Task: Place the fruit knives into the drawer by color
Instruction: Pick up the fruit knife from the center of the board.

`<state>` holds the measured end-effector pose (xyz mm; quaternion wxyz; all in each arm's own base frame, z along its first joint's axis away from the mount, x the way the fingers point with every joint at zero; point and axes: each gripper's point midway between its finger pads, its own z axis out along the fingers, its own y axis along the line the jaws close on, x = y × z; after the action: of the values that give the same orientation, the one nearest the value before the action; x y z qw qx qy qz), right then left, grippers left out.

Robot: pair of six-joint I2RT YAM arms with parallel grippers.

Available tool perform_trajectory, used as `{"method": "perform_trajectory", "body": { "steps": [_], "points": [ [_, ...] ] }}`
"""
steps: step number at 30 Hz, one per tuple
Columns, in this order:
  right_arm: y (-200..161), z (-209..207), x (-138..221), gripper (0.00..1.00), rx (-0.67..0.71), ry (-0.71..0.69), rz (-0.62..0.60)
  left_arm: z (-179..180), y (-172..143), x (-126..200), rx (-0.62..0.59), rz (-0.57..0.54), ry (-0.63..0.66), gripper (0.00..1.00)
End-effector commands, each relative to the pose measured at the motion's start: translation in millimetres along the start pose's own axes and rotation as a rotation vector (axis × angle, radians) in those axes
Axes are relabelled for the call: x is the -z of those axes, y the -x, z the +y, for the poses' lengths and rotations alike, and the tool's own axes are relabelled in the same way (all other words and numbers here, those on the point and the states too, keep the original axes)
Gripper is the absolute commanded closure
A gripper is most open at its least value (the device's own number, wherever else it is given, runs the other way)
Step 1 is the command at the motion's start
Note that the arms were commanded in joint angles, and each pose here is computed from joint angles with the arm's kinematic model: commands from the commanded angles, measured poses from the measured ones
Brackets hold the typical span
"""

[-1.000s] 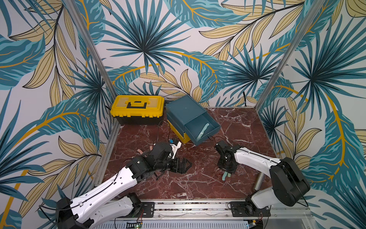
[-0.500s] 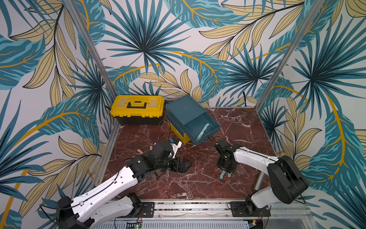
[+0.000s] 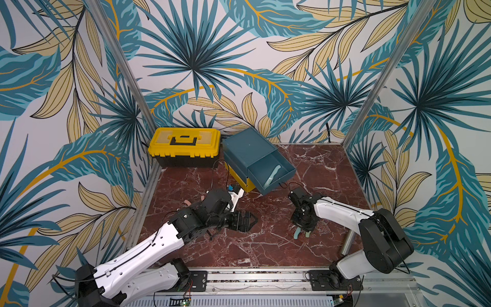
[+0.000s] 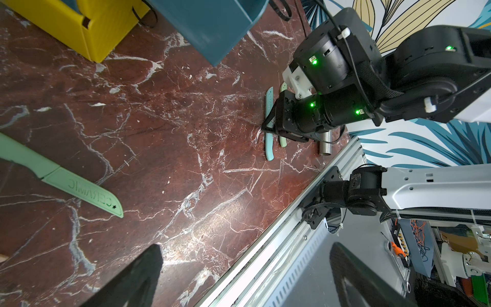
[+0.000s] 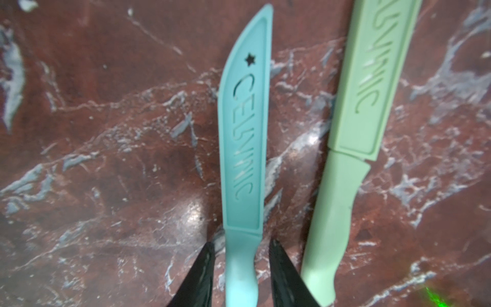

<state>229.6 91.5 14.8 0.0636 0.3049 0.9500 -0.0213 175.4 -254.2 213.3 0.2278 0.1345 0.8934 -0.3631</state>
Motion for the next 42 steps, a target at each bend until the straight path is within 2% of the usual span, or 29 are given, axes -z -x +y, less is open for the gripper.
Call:
{"method": "perform_trajectory", "body": {
  "steps": [1,4,11,20,28,32,42],
  "points": [
    [2,-12,-9,0.63,0.012,-0.056,-0.009,-9,7,9,-0.021,-0.029,-0.021,0.0],
    [2,-10,-12,0.64,0.016,-0.049,0.005,-8,6,9,-0.017,-0.029,-0.02,0.0],
    [0,-7,-19,0.73,0.013,-0.043,0.026,-7,7,8,-0.015,-0.032,-0.015,0.0],
    [-10,-6,-30,0.75,0.015,-0.044,0.076,-6,7,7,-0.012,-0.031,-0.011,0.0],
    [-12,-8,-32,0.94,0.031,-0.054,0.092,-6,8,7,-0.012,-0.034,-0.009,0.0],
    [-9,-9,-24,1.0,0.029,-0.057,0.081,-7,10,6,-0.016,-0.037,-0.008,0.0],
    [4,-26,25,1.0,-0.031,-0.011,0.027,-12,18,7,-0.056,-0.029,0.005,0.0]
  ]
}}
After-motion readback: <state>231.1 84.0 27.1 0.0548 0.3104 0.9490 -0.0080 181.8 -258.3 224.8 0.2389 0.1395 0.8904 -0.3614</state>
